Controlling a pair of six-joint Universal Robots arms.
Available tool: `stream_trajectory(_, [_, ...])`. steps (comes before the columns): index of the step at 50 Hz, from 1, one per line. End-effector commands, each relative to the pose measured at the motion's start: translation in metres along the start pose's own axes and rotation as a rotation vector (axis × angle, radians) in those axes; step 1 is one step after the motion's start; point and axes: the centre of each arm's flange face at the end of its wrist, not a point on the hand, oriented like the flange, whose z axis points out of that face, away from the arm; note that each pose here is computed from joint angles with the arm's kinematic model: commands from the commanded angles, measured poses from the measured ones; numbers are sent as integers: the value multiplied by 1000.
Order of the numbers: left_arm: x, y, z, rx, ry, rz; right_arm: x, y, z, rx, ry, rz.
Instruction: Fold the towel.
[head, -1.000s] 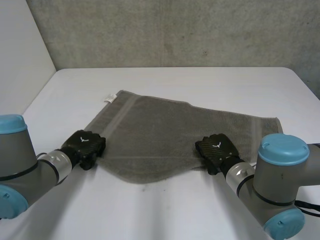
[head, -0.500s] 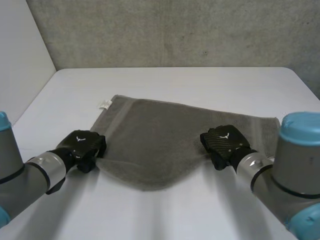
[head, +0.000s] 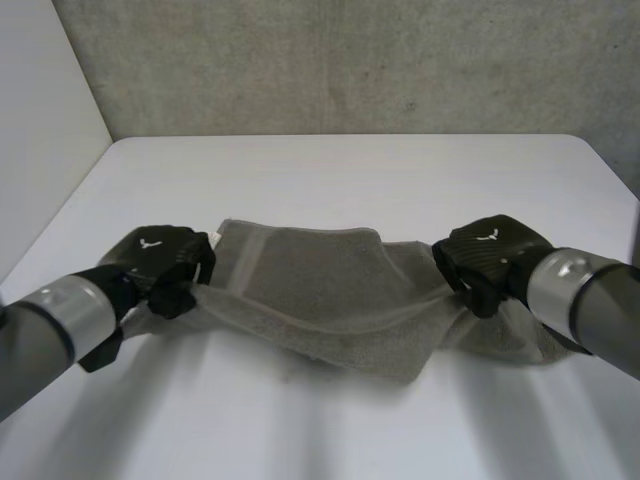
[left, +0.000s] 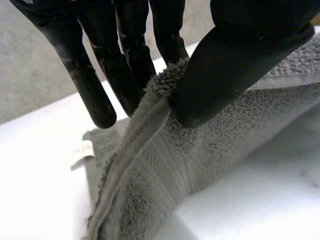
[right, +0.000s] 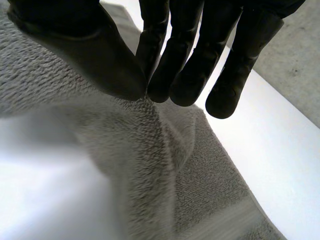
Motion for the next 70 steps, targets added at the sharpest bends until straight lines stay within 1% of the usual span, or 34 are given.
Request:
stream_trajectory(1, [-10, -22, 47, 54, 16, 25, 22, -24, 54, 136, 75, -49])
stream_trajectory(3, [-11, -64, 57, 183, 14, 52, 45, -60, 67, 319, 177, -85])
stream_trajectory(4, [-11, -65, 57, 184, 14, 52, 45, -61, 67, 320, 177, -85])
stream_trajectory(6, [-4, -117, 55, 350, 35, 37, 68, -106, 63, 535, 291, -121])
stream_trajectory(7, [-4, -117, 55, 351, 36, 37, 68, -106, 63, 536, 292, -121])
stream_trajectory(8, [-3, -144, 50, 436, 39, 8, 78, -128, 55, 639, 343, -127])
stream_trajectory(9, [-3, -144, 50, 437, 40, 8, 78, -128, 55, 641, 343, -127])
stream_trajectory(11, [-6, -185, 35, 579, 10, -61, 93, -162, 35, 804, 409, -111])
stream_trajectory(12, [-6, -186, 35, 580, 10, -61, 93, -162, 35, 805, 409, -111])
stream_trajectory(14, [-11, -208, 20, 663, -37, -115, 99, -177, 16, 872, 409, -69])
stream_trajectory(20, [-10, -200, 13, 635, -53, -148, 91, -163, 15, 768, 343, -28])
stream_trajectory(22, [-7, -173, 18, 542, -50, -167, 80, -137, 25, 611, 263, -4])
stream_trajectory(23, [-7, -173, 18, 542, -50, -167, 80, -137, 25, 610, 263, -4])
stream_trajectory(25, [-5, -160, 18, 500, -50, -176, 70, -109, 33, 448, 211, 7])
stream_trajectory(26, [-3, -147, 18, 460, -50, -185, 69, -109, 34, 447, 211, 7])
stream_trajectory(27, [-2, -133, 20, 418, -51, -195, 63, -94, 39, 369, 186, 11])
stream_trajectory(28, [-2, -133, 20, 418, -51, -195, 63, -94, 39, 368, 185, 11])
stream_trajectory(30, [1, -107, 23, 336, -54, -215, 50, -65, 44, 238, 138, 37])
stream_trajectory(31, [1, -107, 23, 336, -54, -215, 50, -65, 44, 237, 138, 37])
stream_trajectory(33, [3, -88, 25, 282, -55, -227, 36, -37, 48, 151, 97, 74])
stream_trajectory(35, [4, -83, 25, 266, -55, -226, 28, -24, 51, 124, 80, 98])
stream_trajectory(36, [4, -83, 25, 265, -55, -226, 28, -24, 51, 123, 80, 98])
stream_trajectory(38, [3, -79, 25, 251, -62, -213, 17, -5, 53, 109, 67, 171])
stream_trajectory(39, [3, -79, 25, 251, -62, -212, 17, -5, 53, 108, 67, 171])
stream_trajectory(41, [6, -81, 22, 254, -57, -193, 11, 7, 54, 126, 67, 265])
stream_trajectory(44, [7, -84, 20, 262, -58, -186, 9, 12, 55, 132, 65, 321])
stream_trajectory(46, [9, -95, 10, 301, -56, -178, 3, 16, 56, 146, 46, 434])
stream_trajectory(47, [9, -95, 10, 301, -56, -178, 3, 16, 56, 146, 46, 435])
stream_trajectory(49, [15, -104, -2, 338, -45, -166, -6, 17, 61, 160, 17, 528])
stream_trajectory(50, [15, -104, -2, 338, -45, -166, -6, 17, 61, 160, 17, 528])
stream_trajectory(52, [17, -108, -8, 353, -42, -162, -30, 14, 66, 178, -40, 549])
stream_trajectory(58, [21, -110, -18, 371, -38, -157, -52, 9, 75, 222, -90, 532])
stream_trajectory(62, [23, -113, -23, 385, -34, -160, -74, 13, 93, 237, -133, 514])
stream_trajectory(70, [23, -113, -23, 385, -32, -161, -92, 20, 123, 254, -151, 557])
